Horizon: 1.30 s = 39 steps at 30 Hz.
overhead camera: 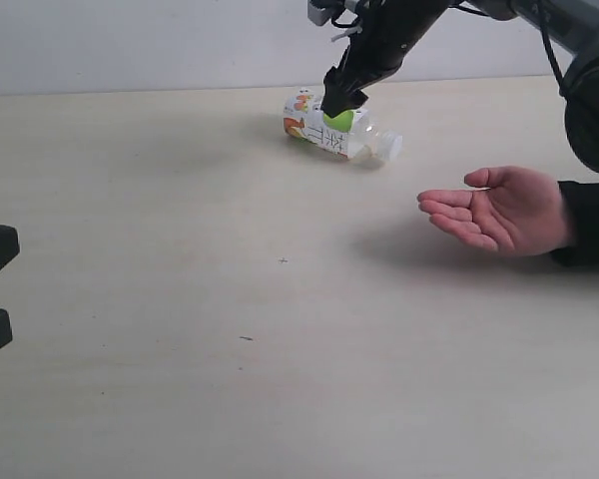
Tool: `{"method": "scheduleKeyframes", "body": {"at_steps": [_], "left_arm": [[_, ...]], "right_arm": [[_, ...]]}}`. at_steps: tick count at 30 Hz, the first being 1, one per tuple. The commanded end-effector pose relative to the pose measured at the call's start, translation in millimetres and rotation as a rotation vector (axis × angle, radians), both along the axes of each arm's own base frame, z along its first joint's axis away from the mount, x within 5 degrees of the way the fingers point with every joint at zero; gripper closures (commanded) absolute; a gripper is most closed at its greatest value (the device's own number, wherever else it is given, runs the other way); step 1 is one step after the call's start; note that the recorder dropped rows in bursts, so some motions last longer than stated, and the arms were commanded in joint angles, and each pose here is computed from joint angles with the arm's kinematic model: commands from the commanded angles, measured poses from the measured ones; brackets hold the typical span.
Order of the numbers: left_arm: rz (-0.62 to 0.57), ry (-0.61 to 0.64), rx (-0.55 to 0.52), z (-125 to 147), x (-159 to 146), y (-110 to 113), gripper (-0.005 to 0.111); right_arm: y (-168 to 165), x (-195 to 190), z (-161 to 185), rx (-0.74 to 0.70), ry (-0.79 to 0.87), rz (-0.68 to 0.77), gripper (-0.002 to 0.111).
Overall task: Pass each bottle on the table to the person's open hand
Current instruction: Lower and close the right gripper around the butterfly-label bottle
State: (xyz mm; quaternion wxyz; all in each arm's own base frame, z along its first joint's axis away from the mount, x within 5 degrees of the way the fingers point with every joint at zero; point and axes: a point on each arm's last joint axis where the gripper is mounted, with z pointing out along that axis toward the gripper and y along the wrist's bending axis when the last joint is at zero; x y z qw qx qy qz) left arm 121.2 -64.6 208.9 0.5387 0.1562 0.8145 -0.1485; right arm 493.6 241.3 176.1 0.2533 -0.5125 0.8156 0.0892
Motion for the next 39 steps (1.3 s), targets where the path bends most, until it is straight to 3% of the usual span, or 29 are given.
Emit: {"method": "scheduleKeyframes", "body": {"at_steps": [1, 30, 39], "left_arm": [[0.007, 0.002, -0.009, -0.6, -0.7, 0.8, 0.107], [0.007, 0.002, -0.009, -0.6, -0.7, 0.8, 0.107], [0.007, 0.002, -0.009, -0.6, -0.7, 0.8, 0.107]], "right_arm": [[0.8, 2.9, -8.2, 0.014, 0.001, 0.004, 0.025], [2.2, 10.1, -50.6, -0.003, 0.013, -0.015, 0.025], [2.1, 9.8, -50.7, -0.003, 0.020, -0.019, 0.043]]}}
